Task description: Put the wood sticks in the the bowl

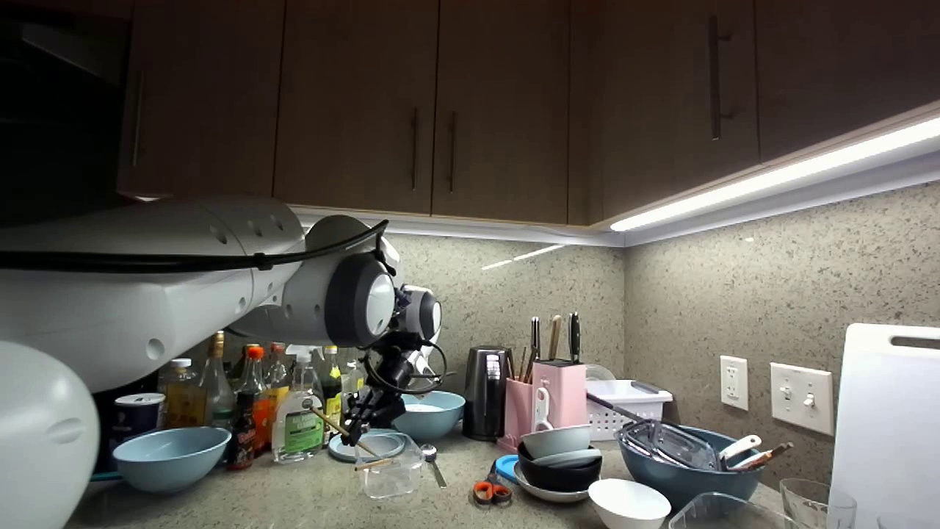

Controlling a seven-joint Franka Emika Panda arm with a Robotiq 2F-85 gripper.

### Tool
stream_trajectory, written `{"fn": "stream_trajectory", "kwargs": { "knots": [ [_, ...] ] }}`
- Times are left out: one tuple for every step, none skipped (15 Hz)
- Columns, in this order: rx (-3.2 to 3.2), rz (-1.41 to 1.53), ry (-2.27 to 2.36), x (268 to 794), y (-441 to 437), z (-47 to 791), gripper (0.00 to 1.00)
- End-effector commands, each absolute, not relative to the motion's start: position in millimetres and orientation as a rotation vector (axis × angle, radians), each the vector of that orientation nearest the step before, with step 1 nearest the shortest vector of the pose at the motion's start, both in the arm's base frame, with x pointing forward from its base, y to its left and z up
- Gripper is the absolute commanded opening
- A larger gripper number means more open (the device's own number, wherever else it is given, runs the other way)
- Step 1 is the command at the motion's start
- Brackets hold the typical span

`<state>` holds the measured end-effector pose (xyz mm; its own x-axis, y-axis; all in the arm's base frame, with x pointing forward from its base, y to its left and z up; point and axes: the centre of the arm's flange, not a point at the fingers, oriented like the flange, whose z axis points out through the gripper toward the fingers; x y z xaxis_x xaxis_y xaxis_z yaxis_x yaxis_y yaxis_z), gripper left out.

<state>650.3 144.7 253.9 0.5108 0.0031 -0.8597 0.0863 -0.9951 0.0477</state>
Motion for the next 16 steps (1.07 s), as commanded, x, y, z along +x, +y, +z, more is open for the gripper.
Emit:
{"fn": "stream_trajectory", "kwargs": {
  "knots": [
    [2.735,-1.379,0.100,677.5,155.1,251.0,0.07],
    [2.780,-1.336,0.089,679.7,158.7,248.6,0.07],
    [2.815,-1.284,0.087,684.0,160.3,247.2,0.07],
    [2.846,-1.244,0.090,688.7,160.6,245.8,0.07],
    [2.860,-1.204,0.097,692.6,160.7,244.9,0.07],
    [2.877,-1.162,0.095,695.9,160.0,244.5,0.07],
    [2.892,-1.132,0.093,698.9,159.7,244.2,0.07],
    [2.918,-1.087,0.080,702.5,159.3,244.0,0.08],
    [2.945,-1.035,0.060,706.6,158.8,243.4,0.08],
    [2.982,-1.003,0.024,708.8,159.2,244.6,0.07],
    [3.004,-0.977,-0.005,708.5,159.0,246.8,0.07],
    [2.957,-1.024,0.056,702.9,159.3,243.8,0.08],
    [2.970,-1.003,0.043,705.4,158.7,244.4,0.07],
    [2.976,-0.994,0.037,706.5,157.8,245.1,0.07],
    [2.979,-0.990,0.035,707.1,157.1,245.8,0.06],
    [2.943,-1.060,0.086,713.4,155.5,245.2,0.07]
  ]
}}
